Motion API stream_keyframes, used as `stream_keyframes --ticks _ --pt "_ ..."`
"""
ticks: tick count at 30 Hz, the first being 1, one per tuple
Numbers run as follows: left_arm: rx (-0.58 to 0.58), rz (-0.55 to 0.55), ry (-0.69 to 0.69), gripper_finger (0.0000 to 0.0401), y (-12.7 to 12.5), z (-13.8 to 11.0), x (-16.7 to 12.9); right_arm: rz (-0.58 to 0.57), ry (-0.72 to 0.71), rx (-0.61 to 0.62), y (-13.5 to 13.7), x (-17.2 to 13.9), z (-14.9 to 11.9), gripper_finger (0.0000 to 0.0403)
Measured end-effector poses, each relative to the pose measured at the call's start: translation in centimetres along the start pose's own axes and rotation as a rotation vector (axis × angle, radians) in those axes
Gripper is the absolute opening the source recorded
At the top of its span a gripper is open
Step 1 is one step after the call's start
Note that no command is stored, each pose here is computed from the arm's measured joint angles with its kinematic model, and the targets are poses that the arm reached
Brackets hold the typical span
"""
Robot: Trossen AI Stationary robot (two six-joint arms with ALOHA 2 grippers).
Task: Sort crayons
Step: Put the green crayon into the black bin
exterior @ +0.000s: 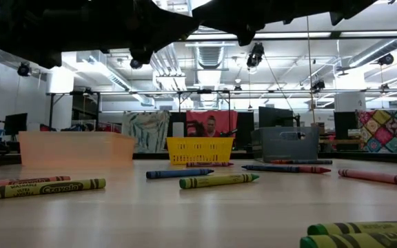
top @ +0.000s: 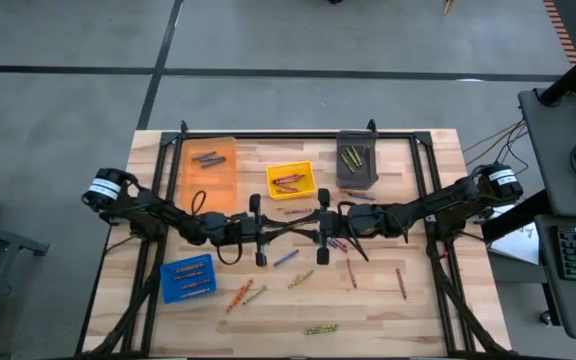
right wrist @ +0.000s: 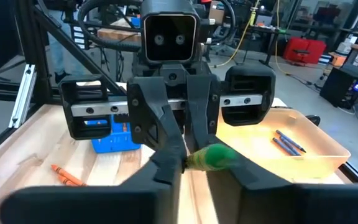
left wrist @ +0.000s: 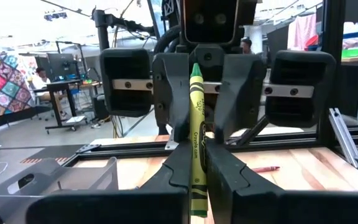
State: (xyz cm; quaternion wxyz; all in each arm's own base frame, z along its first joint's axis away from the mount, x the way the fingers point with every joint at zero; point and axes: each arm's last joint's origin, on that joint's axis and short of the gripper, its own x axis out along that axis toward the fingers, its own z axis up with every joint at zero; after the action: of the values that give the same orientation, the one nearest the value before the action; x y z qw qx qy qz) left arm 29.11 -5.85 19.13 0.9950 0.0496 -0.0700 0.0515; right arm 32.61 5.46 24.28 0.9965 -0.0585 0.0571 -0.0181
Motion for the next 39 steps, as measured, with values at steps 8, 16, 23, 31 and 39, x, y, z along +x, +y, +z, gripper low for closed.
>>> stream_keyframes --ticks 8,16,23,31,39 --pt "-0.011 0.01 0.002 0.0049 0.0 0.0 0.0 -0.003 0.0 0.005 -0.1 0.0 0.0 0.0018" --pt "-0.019 0.031 0.012 0.012 0.1 -0.1 0.0 -0.032 0.051 0.027 -1.3 -0.3 0.9 0.0016" --pt "-0.018 0.067 0.013 0.0153 0.5 0.1 0.0 -0.115 0.299 0.032 -4.4 0.1 2.0 0.0015" --pt "0.025 0.165 0.092 0.0157 1.0 -0.2 -0.1 -0.236 0.628 0.038 -9.8 -0.6 3.3 0.0015" --pt "0.084 0.183 0.121 0.0158 1.5 -0.3 -0.1 -0.459 0.882 0.167 -18.0 -3.9 1.9 0.0015"
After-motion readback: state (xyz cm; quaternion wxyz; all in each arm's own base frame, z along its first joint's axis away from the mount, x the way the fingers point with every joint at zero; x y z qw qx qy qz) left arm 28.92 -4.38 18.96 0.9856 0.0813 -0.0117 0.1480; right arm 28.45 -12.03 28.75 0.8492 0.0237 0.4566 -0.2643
